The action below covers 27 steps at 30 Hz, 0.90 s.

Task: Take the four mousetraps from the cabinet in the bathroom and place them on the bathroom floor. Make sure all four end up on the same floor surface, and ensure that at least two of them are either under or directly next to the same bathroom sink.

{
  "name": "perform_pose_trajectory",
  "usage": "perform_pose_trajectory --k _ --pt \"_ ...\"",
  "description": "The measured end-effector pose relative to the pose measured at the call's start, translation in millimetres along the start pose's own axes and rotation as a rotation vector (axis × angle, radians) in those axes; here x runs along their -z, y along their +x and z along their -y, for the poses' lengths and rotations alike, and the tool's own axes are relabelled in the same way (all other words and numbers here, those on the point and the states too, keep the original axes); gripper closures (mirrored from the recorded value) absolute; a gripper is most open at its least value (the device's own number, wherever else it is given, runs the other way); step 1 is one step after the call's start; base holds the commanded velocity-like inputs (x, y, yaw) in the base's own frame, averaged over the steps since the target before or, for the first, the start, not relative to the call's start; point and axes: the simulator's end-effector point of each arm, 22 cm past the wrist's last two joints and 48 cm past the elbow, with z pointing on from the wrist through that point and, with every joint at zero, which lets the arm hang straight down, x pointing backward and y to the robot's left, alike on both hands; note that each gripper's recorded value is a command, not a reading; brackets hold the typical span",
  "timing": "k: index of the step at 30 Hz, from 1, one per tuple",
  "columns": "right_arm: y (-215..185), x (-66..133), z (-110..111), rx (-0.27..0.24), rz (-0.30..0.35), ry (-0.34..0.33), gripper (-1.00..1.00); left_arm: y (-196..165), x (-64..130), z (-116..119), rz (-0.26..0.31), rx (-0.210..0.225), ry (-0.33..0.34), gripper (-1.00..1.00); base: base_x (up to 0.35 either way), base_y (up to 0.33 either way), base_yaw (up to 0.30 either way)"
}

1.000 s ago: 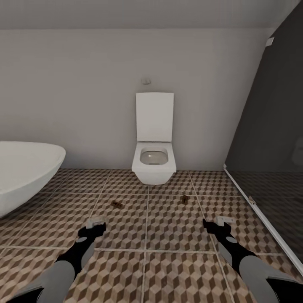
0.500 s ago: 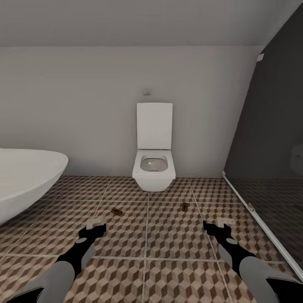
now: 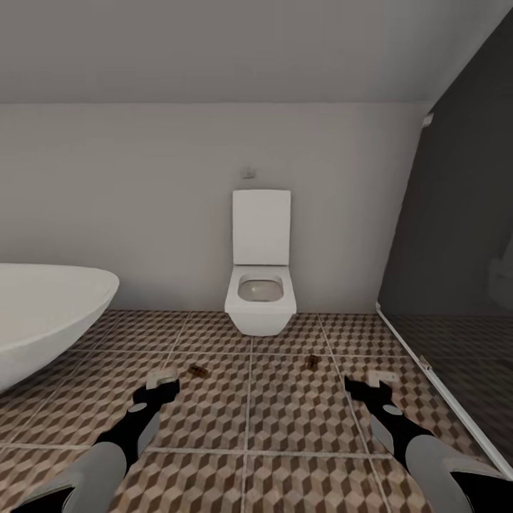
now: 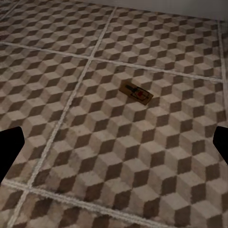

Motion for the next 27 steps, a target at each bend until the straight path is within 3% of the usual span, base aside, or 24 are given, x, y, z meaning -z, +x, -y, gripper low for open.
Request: perform_pose_trajectory --k 14,27 --pt "-28.7 13.5 1.2 -0.007 0.044 0.003 -1.00 -24.5 14.6 -1.2 0.036 0.012 0.006 -1.00 0.000 0.000 0.000" --pt "-26.6 24.6 2.3 -0.004 -0.016 0.008 -1.00 -8.2 25.4 -6.7 -0.052 -0.002 0.004 -1.00 0.000 0.000 0.000"
